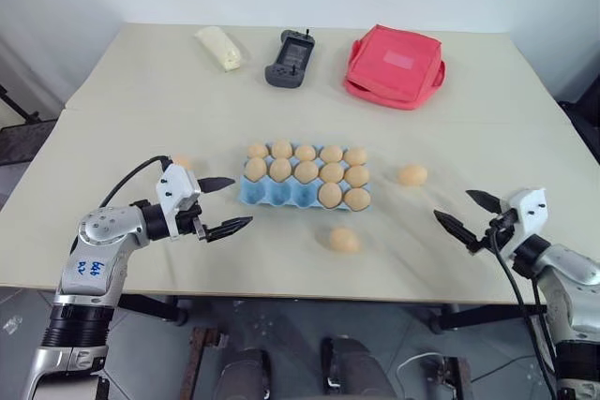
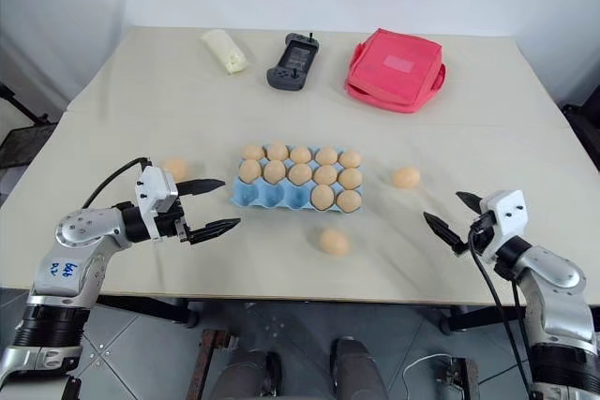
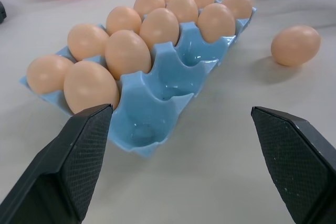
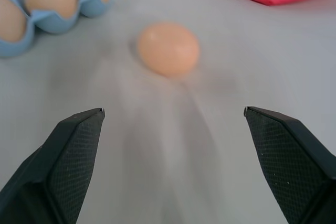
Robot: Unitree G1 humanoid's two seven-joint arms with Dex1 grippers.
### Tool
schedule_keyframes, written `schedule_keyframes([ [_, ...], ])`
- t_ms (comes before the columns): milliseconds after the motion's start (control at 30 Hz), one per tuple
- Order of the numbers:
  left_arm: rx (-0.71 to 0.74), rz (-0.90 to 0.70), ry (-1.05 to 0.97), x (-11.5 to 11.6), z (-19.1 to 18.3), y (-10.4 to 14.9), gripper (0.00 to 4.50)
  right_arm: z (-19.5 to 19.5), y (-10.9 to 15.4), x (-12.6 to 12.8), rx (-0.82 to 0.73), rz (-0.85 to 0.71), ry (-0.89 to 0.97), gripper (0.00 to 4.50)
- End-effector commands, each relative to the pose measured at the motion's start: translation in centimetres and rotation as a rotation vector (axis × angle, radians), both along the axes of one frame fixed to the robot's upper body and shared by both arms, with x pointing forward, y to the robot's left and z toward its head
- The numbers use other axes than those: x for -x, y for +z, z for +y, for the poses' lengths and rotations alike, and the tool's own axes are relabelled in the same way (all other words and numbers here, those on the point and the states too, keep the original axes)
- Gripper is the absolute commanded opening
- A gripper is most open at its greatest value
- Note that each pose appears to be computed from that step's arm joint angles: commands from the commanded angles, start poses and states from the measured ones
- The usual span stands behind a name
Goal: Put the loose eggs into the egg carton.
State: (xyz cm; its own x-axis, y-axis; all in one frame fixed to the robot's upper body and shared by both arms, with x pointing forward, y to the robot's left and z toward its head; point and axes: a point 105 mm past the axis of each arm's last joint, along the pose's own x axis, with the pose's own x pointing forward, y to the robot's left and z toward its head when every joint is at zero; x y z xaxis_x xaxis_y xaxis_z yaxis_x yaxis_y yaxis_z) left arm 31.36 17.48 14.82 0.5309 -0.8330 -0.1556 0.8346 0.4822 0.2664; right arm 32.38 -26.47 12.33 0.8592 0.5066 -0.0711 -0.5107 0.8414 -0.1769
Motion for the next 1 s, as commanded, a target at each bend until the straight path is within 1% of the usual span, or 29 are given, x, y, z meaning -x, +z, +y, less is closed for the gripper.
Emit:
schedule_keyframes([
  [33,0.003,-0.058,0.008,-0.2,0.3,1.4,4.50,0.8,1.6,-1.6,0.019,-0.026,0.053,4.47],
  [200,0.000,-0.062,0.016,0.0,0.4,1.5,4.50,2.5,2.1,-4.7,0.039,0.008,0.126,4.47],
  [300,0.002,-0.069,0.030,0.2,0.7,1.7,4.50,3.1,1.4,-6.0,0.039,0.063,0.142,4.47],
  [400,0.004,-0.072,0.050,0.4,1.0,1.8,4.50,3.4,0.8,-6.9,0.052,0.087,0.145,4.47],
  [500,0.009,-0.071,0.068,0.7,1.4,1.7,4.50,3.5,0.5,-7.8,0.037,0.102,0.131,3.91],
  [533,0.009,-0.070,0.071,0.9,1.5,1.7,4.50,3.5,0.4,-7.9,0.034,0.101,0.134,3.58],
  [567,0.009,-0.069,0.073,1.0,1.5,1.6,4.50,3.6,0.4,-8.0,0.033,0.100,0.138,3.25],
  [600,0.010,-0.069,0.077,1.1,1.5,1.6,4.50,3.6,0.4,-8.0,0.030,0.097,0.143,2.81],
  [667,0.011,-0.069,0.091,1.3,1.8,1.6,4.50,4.1,1.2,-8.0,0.024,0.068,0.179,2.27],
  [700,0.010,-0.067,0.100,1.4,2.0,1.5,4.50,4.6,1.8,-7.8,0.022,0.049,0.214,2.16],
  [800,0.010,-0.064,0.117,1.5,2.5,1.4,4.50,5.9,3.3,-7.1,0.006,0.013,0.298,2.16],
  [867,0.010,-0.063,0.123,1.6,2.6,1.3,4.50,7.4,4.4,-6.3,-0.019,-0.003,0.369,2.16],
  [933,0.012,-0.059,0.128,1.6,2.7,1.3,4.50,10.8,5.8,-4.9,-0.060,-0.020,0.477,2.16],
  [1000,0.014,-0.056,0.132,1.5,2.8,1.2,4.50,13.0,6.4,-3.8,-0.079,-0.020,0.533,2.16],
])
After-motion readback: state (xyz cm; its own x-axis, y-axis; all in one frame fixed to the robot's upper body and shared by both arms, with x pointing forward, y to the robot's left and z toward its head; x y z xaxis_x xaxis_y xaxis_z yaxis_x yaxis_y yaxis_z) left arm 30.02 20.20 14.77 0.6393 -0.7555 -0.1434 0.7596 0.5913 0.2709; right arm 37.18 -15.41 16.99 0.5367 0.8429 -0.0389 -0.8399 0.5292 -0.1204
